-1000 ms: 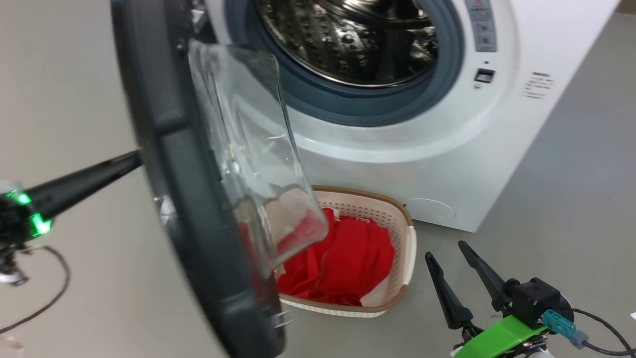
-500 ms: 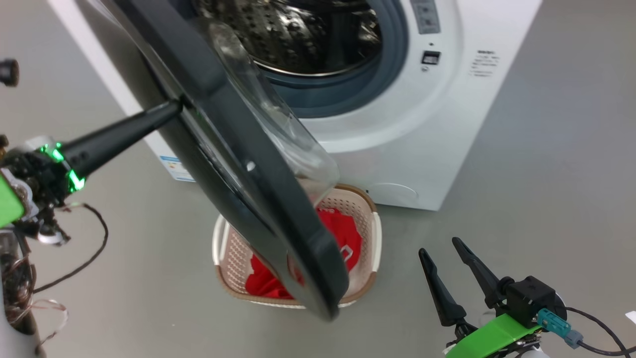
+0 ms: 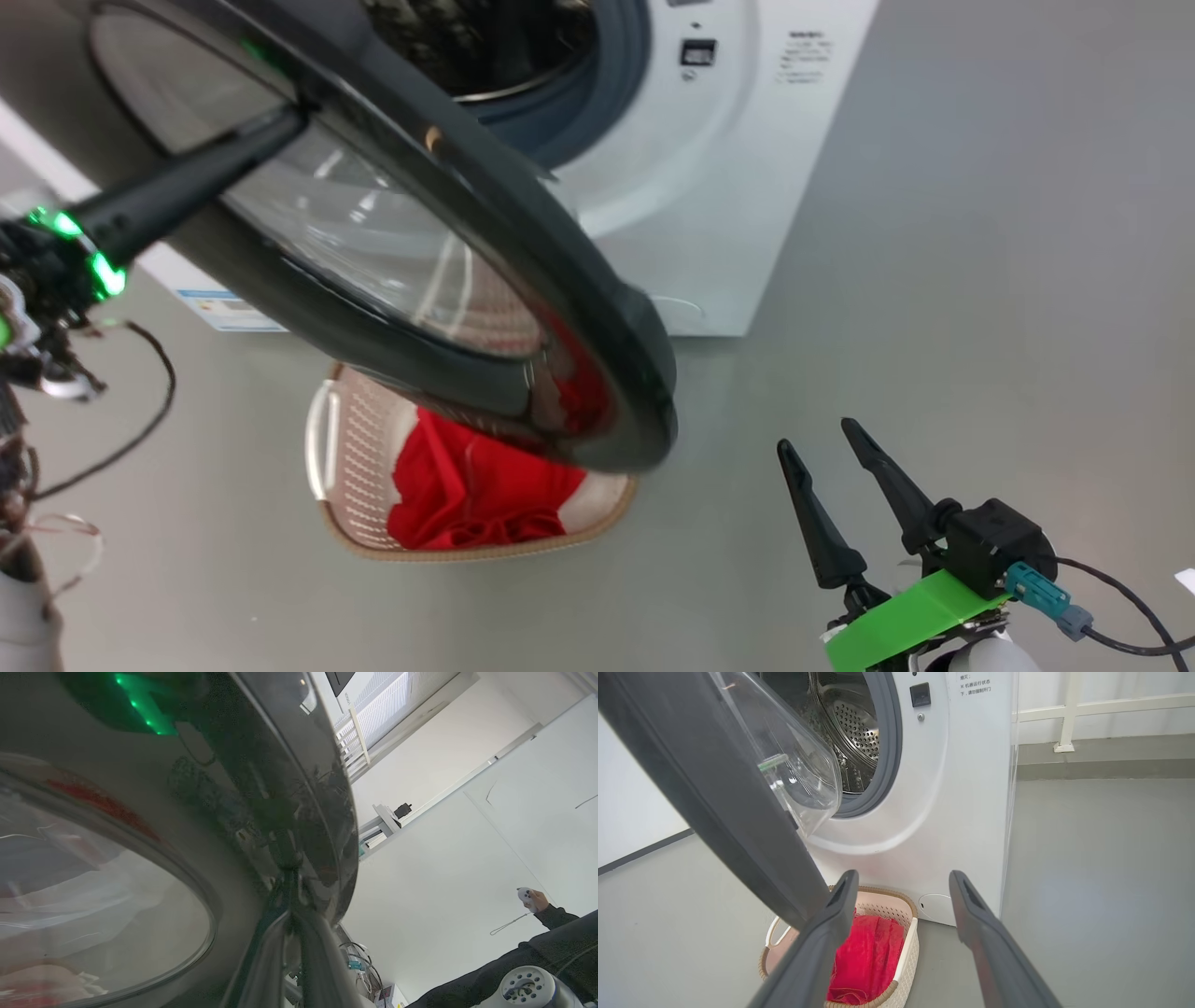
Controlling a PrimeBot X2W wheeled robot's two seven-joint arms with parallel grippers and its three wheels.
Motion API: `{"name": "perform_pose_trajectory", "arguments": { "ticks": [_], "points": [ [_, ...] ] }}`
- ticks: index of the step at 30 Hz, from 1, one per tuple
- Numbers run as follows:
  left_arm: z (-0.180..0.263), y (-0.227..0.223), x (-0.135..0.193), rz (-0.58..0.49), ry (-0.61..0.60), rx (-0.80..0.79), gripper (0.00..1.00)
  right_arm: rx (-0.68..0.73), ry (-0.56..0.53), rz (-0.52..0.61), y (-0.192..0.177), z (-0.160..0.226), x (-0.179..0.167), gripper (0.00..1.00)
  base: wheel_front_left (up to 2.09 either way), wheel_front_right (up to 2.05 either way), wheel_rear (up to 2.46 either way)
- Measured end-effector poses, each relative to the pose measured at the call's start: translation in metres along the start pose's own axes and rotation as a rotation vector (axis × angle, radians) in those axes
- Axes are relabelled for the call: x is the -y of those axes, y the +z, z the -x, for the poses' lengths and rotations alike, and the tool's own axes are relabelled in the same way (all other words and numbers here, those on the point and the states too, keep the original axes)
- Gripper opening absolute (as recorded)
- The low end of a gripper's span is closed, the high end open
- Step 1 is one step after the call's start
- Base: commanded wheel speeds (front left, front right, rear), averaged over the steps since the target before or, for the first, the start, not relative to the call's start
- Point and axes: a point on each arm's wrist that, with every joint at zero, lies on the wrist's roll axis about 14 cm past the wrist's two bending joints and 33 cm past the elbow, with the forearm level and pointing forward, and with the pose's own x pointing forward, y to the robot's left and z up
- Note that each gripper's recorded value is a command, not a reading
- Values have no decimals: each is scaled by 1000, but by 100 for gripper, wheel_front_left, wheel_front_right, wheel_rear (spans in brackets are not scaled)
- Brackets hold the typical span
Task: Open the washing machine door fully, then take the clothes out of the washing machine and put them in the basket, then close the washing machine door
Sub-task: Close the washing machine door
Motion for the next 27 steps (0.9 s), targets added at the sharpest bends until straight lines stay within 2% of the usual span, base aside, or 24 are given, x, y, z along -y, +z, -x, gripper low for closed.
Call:
{"name": "perform_pose_trajectory", "arguments": {
  "ticks": [14, 27],
  "points": [
    [-48, 9, -38, 38, -27, -13, 0, 4, -112, -4, 1, 7, 38, 100, 0, 0, 0],
    [-63, 29, -64, 52, 13, 72, 0, -1, -154, -5, -1, 11, 51, 100, 0, 0, 0]
  ]
}}
